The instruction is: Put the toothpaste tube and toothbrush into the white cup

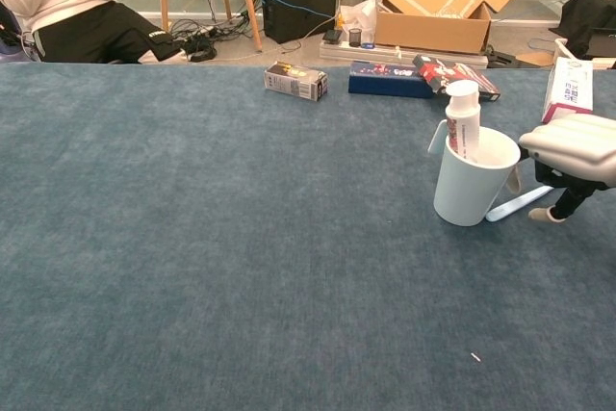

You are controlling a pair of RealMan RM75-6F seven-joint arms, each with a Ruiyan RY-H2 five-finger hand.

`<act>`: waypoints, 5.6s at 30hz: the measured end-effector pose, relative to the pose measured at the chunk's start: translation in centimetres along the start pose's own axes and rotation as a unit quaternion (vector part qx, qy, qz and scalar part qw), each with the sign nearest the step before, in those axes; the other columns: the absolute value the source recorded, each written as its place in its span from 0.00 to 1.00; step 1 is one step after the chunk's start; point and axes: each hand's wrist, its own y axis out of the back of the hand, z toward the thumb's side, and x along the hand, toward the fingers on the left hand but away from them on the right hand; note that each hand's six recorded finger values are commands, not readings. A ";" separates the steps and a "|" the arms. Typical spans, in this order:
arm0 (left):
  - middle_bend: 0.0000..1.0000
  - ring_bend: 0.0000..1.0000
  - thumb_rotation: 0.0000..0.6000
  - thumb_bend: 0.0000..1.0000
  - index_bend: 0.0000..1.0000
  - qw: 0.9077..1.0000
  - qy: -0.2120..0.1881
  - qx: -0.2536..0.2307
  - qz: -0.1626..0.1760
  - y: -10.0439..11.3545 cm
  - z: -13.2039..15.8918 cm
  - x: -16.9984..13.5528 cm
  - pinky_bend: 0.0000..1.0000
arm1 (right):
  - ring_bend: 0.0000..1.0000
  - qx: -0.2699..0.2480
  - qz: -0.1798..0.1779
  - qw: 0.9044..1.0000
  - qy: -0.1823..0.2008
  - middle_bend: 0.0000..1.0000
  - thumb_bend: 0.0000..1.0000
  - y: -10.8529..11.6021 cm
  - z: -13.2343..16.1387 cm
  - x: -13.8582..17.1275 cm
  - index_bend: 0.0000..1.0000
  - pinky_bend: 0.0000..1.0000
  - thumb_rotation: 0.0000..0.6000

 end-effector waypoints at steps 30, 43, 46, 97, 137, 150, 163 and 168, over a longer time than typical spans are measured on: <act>0.30 0.21 1.00 0.22 0.33 1.000 -0.001 -0.001 0.002 0.1 0.0 -0.1 0.27 | 1.00 0.003 0.031 0.999 -0.002 1.00 0.21 0.0 0.8 -1.0 0.51 1.00 1.00; 0.30 0.21 1.00 0.22 0.33 1.000 -0.001 -0.002 0.002 0.2 0.0 -0.1 0.27 | 1.00 0.007 0.037 0.999 -0.004 1.00 0.22 -0.3 0.9 -1.3 0.53 1.00 1.00; 0.30 0.21 1.00 0.22 0.33 1.000 -0.001 -0.002 0.003 0.2 0.0 -0.1 0.27 | 1.00 0.007 0.036 0.999 -0.004 1.00 0.25 -0.3 0.9 -1.3 0.55 1.00 1.00; 0.30 0.21 1.00 0.22 0.33 1.000 0.000 0.008 -0.003 -0.2 0.1 0.0 0.27 | 1.00 -0.086 -0.076 0.993 -0.035 1.00 0.28 7.5 -3.7 4.0 0.62 1.00 1.00; 0.30 0.21 1.00 0.22 0.33 1.000 0.003 0.008 -0.008 -0.4 0.1 0.0 0.27 | 1.00 -0.438 -0.135 0.880 0.121 1.00 0.28 14.6 -1.6 8.0 0.62 1.00 1.00; 0.30 0.21 1.00 0.22 0.33 1.000 0.003 0.007 -0.009 -0.3 0.1 -0.1 0.27 | 1.00 -0.528 -0.105 0.833 0.129 1.00 0.28 12.1 -2.5 7.4 0.62 1.00 1.00; 0.30 0.21 1.00 0.22 0.33 1.000 0.003 0.006 -0.008 -0.3 0.0 -0.1 0.27 | 1.00 -0.558 -0.086 0.814 0.138 1.00 0.28 10.0 -2.8 6.4 0.62 1.00 1.00; 0.30 0.21 1.00 0.22 0.33 1.000 0.002 0.006 -0.007 -0.2 0.1 -0.1 0.27 | 1.00 -0.564 -0.088 0.807 0.153 1.00 0.28 10.1 -2.5 6.2 0.62 1.00 1.00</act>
